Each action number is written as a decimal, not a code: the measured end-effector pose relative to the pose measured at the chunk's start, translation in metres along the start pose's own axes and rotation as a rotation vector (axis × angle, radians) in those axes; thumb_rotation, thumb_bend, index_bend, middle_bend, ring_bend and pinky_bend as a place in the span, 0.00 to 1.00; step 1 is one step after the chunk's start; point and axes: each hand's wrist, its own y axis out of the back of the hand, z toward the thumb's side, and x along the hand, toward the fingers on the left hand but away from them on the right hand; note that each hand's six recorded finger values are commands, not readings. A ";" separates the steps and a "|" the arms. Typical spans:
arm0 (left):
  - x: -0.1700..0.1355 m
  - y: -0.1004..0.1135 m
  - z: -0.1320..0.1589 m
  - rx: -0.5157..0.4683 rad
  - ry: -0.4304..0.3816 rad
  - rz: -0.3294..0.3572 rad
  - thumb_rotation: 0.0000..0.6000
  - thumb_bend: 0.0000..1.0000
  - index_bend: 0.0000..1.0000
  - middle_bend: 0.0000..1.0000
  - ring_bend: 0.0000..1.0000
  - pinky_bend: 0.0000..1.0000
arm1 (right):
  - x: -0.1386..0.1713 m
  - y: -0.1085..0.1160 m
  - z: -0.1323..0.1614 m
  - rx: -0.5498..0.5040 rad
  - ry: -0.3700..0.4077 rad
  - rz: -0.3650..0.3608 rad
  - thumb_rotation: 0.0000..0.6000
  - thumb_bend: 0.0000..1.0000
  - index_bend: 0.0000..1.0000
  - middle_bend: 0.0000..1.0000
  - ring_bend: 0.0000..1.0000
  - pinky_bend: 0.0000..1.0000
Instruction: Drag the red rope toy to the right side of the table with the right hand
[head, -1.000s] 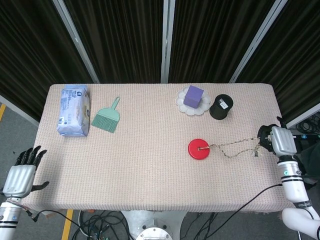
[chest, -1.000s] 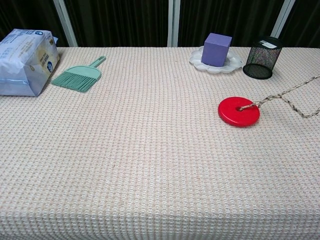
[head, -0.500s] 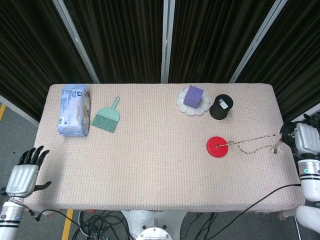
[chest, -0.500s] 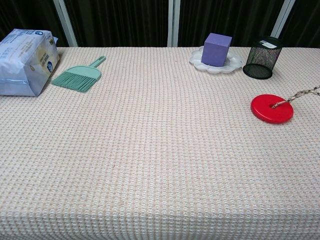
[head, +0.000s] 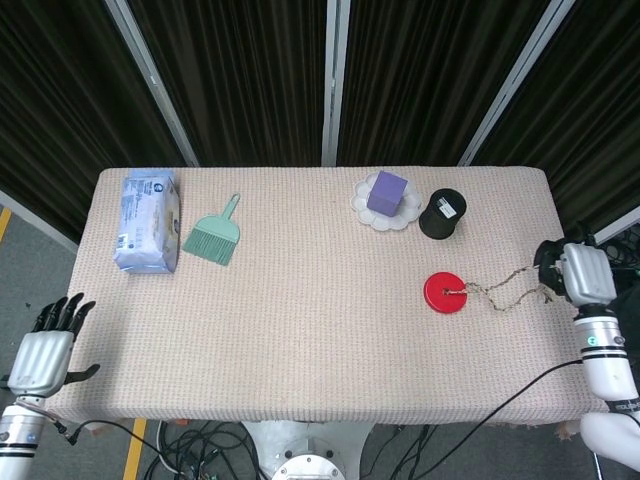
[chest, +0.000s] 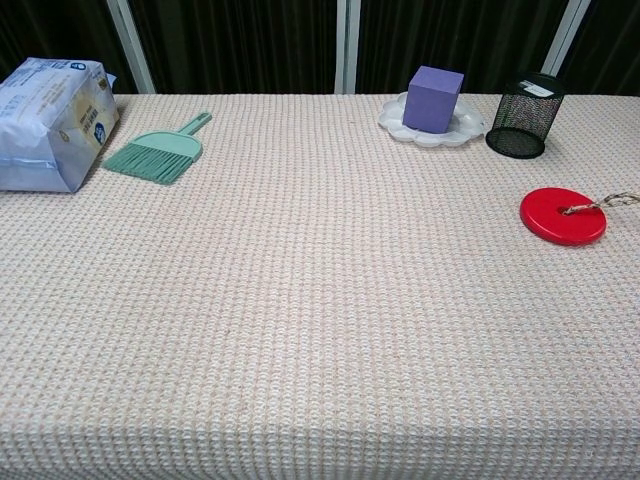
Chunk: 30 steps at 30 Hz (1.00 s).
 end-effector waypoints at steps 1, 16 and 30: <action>0.000 0.000 -0.001 -0.001 0.002 0.000 1.00 0.07 0.11 0.03 0.00 0.10 | 0.000 -0.003 0.014 -0.012 0.033 0.004 1.00 0.71 0.66 0.88 0.38 0.00; -0.002 -0.002 -0.007 -0.009 0.016 -0.004 1.00 0.07 0.11 0.03 0.00 0.10 | -0.017 -0.060 0.122 0.084 0.224 0.093 1.00 0.39 0.18 0.34 0.10 0.00; 0.000 -0.004 -0.007 -0.021 0.013 -0.001 1.00 0.07 0.11 0.03 0.00 0.10 | -0.010 -0.060 0.108 0.236 0.189 0.258 1.00 0.03 0.00 0.00 0.00 0.00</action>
